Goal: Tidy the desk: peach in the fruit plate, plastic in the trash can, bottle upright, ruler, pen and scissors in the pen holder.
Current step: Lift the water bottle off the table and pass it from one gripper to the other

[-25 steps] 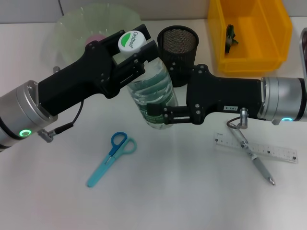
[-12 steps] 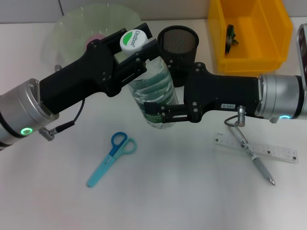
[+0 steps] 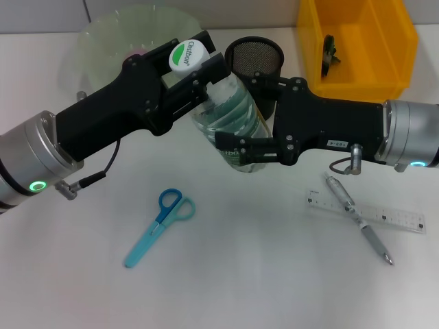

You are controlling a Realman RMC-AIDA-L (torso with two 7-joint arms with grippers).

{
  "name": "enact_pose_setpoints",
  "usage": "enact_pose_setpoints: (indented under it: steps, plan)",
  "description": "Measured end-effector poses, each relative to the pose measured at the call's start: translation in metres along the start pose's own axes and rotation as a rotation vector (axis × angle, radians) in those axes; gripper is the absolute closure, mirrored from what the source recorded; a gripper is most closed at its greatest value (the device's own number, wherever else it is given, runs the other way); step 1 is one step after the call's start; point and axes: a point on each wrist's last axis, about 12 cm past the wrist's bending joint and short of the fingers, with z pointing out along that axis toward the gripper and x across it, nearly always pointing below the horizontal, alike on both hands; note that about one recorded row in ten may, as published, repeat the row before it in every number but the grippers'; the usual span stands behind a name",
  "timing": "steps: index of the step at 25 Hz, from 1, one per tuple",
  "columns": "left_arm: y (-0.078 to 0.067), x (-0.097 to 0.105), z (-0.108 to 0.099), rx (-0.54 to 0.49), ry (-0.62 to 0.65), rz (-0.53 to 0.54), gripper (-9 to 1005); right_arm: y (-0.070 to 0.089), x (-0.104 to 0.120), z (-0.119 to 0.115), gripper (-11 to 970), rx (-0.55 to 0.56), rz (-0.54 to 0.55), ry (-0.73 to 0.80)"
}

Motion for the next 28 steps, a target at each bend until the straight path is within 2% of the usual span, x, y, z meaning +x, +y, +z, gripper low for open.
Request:
enact_pose_setpoints:
  steps: [28]
  plan:
    - [0.001,-0.002,0.004,0.010,0.000,0.007,552,0.002,0.018,-0.009,136,0.069,0.018,0.064]
